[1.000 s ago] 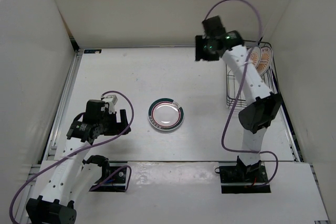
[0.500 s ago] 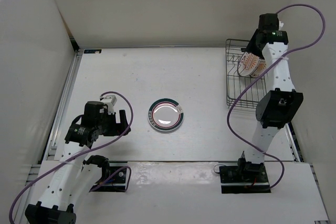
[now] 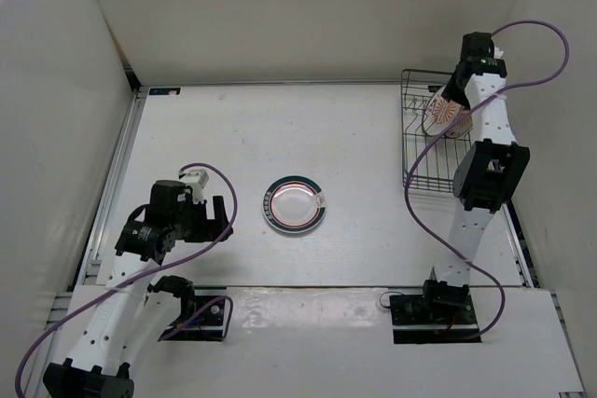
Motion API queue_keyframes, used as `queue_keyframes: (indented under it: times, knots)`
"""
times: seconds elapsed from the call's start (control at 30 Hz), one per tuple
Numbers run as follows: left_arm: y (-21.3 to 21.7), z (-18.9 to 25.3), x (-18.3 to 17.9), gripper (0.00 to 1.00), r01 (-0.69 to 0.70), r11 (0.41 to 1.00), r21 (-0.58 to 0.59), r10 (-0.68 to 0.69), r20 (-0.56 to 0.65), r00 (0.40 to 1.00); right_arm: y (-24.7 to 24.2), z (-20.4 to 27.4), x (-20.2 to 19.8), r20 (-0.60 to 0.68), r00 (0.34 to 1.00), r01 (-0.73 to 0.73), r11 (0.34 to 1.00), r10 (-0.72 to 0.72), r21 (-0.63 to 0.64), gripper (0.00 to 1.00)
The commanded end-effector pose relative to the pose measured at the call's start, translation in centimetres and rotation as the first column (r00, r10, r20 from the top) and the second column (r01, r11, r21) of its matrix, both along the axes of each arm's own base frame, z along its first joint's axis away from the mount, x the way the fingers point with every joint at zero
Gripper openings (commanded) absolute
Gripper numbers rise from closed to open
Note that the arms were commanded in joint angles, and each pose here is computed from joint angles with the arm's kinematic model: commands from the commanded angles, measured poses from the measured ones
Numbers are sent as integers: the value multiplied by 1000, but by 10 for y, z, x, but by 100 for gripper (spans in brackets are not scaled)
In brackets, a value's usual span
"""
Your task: Unload the plates from the dish rack
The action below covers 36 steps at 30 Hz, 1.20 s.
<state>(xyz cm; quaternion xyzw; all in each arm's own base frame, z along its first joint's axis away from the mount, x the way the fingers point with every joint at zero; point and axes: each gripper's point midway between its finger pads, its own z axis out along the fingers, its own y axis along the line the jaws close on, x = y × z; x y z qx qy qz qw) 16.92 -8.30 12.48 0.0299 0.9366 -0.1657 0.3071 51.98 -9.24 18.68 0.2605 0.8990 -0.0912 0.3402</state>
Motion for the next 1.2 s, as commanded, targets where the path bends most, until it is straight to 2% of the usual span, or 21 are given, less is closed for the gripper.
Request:
queue_keyframes:
  times: [0.0, 0.2, 0.3, 0.47, 0.53, 0.6, 0.73, 1.0, 1.17]
  knots:
    - [-2, -3, -1, 100, 5, 1000, -7, -5, -6, 1000, -14, 8, 5, 24, 1000, 16, 1000, -15, -5, 51]
    - [-2, -5, -1, 100, 7, 1000, -6, -7, -20, 1000, -15, -24, 6, -40, 999, -35, 998, 36, 42, 44]
    - [-3, -7, -1, 100, 10, 1000, -4, -10, -29, 1000, -18, -36, 5, -66, 997, -46, 998, 48, 40, 35]
    - [-2, -9, 0, 100, 6, 1000, 1, -6, -40, 999, -28, -45, 7, -61, 998, -8, 999, 10, 35, 32]
    - [-2, -10, 0, 100, 7, 1000, 6, -7, -45, 999, -29, -38, 11, -20, 1000, -11, 1000, 12, 23, 23]
    - [-3, -11, 0, 100, 8, 1000, 6, -8, -61, 998, -30, -17, 10, 21, 999, -25, 1000, 25, -17, 9]
    - [-4, -13, -1, 100, 13, 1000, 2, -13, -73, 997, -35, 4, 8, 66, 998, -4, 998, 8, -61, 0]
    - [-4, -13, 1, 100, 13, 1000, 5, -12, -77, 997, -36, 47, 2, 151, 988, 20, 998, -9, -67, 0]
    - [-3, -16, -1, 100, 16, 1000, 9, -15, -91, 996, -21, 107, -9, 270, 962, 59, 998, -51, -24, 0]
